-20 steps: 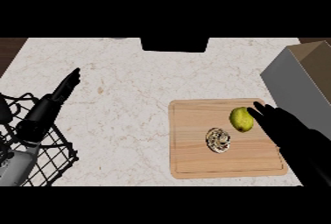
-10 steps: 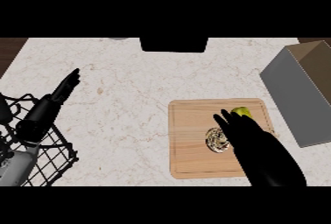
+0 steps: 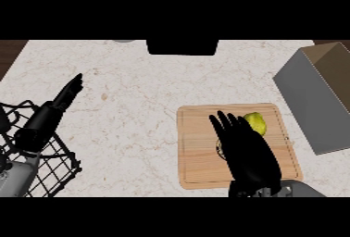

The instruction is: Pick the cupcake from the cutting board and place it in the cardboard box

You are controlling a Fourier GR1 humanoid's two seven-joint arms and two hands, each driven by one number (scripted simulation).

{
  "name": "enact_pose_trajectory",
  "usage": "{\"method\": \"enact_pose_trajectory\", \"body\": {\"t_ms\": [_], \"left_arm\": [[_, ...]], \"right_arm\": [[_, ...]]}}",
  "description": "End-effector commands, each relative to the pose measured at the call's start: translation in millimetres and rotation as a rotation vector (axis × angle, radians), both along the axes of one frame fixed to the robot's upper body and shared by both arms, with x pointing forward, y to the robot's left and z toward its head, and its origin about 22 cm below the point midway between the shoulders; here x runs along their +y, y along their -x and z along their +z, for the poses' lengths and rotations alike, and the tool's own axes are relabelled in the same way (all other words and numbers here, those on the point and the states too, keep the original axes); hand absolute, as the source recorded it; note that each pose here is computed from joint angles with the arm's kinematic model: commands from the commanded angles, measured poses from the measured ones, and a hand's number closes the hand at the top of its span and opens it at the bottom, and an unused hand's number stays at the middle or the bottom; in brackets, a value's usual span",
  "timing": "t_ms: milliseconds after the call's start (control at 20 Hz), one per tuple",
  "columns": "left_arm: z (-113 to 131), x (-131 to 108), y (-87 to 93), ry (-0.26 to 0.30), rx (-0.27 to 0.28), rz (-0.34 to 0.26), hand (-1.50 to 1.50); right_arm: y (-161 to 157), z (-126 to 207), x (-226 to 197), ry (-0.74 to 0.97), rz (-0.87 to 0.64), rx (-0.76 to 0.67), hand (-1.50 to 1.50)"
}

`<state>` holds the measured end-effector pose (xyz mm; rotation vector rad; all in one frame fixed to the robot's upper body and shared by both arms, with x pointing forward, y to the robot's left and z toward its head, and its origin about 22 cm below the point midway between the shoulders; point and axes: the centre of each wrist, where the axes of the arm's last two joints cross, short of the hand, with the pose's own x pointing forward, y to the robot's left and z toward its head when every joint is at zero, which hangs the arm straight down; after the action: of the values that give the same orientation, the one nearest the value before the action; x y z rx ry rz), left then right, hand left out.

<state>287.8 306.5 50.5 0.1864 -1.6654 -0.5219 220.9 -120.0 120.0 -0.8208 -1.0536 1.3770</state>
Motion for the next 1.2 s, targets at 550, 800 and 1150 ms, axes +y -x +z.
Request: {"method": "enact_pose_trajectory", "body": {"t_ms": [550, 800, 1150], "left_arm": [[0.6, -37.8, -7.5, 0.047, -0.072, -0.06, 0.0], [10.4, -14.1, -9.9, 0.066, -0.064, -0.068, 0.0], [7.0, -37.7, 0.9, 0.054, -0.052, -0.069, 0.0]], "right_arm": [[-26.5, -34.7, 5.1, 0.156, -0.127, 0.026, -1.5], [-33.7, -41.2, 10.9, 0.116, -0.1, 0.05, -1.5], [-25.0, -64.4, 8.5, 0.134, -0.113, 0.085, -1.5]]}}
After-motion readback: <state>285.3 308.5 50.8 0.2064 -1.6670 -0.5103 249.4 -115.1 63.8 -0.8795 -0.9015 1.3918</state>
